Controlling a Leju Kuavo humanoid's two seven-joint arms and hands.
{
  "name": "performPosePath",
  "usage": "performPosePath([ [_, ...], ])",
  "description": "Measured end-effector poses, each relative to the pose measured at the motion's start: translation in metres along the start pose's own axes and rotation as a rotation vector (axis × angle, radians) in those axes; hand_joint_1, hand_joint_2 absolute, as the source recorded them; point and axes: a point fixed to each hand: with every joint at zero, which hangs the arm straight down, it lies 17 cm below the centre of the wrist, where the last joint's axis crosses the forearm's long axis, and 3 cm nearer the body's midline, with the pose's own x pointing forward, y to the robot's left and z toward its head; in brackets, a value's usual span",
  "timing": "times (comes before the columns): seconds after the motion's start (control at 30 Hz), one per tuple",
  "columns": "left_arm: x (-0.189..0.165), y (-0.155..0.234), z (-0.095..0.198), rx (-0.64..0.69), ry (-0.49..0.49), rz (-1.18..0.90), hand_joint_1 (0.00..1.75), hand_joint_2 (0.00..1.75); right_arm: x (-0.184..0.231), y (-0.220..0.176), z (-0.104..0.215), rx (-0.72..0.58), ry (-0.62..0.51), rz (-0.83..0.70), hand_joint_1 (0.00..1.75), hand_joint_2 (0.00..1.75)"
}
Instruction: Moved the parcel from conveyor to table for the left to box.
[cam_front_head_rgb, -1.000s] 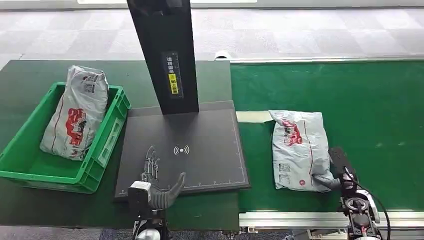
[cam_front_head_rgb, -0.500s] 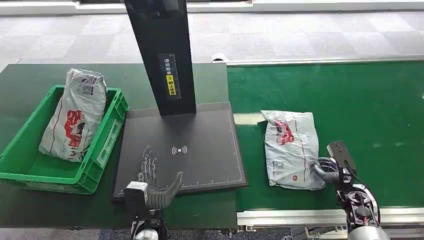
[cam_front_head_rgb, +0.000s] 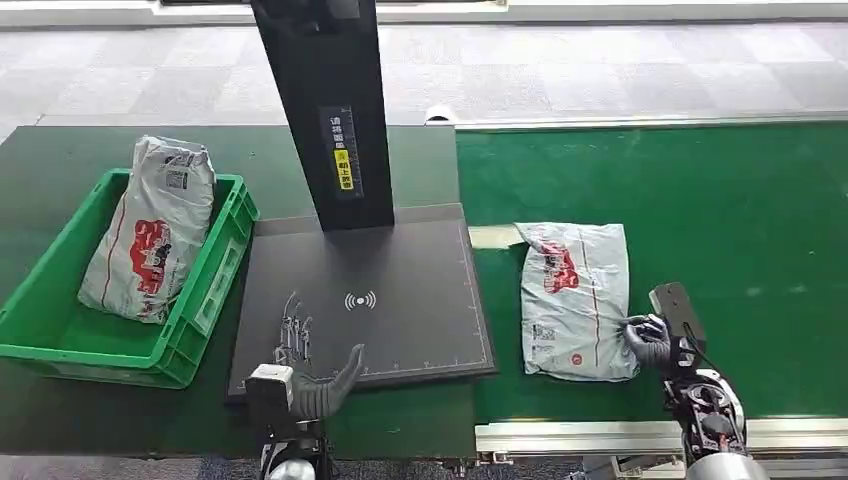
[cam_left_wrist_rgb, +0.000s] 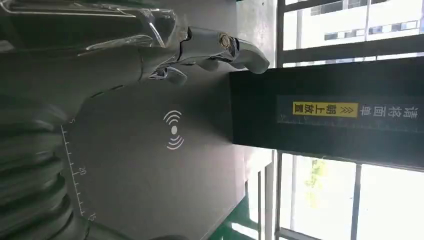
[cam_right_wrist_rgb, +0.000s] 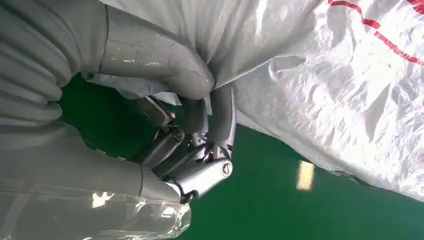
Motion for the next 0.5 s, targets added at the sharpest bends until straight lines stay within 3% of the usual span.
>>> performPosePath([
  [0.27,-0.002,0.004,0.001,0.018,0.004,-0.007,0.00,1.75,0.032,-0.010,0.012,-0.123,-0.144,0.073,1.75,1.75],
  [0.4,-0.002,0.004,0.002,0.016,0.003,-0.007,0.00,1.75,0.090,-0.007,0.033,-0.177,-0.336,0.174,1.75,1.75],
  [0.5,-0.001,0.005,0.002,0.020,-0.003,-0.017,0.00,1.75,0.159,0.005,0.065,-0.227,-0.521,0.266,1.75,1.75],
])
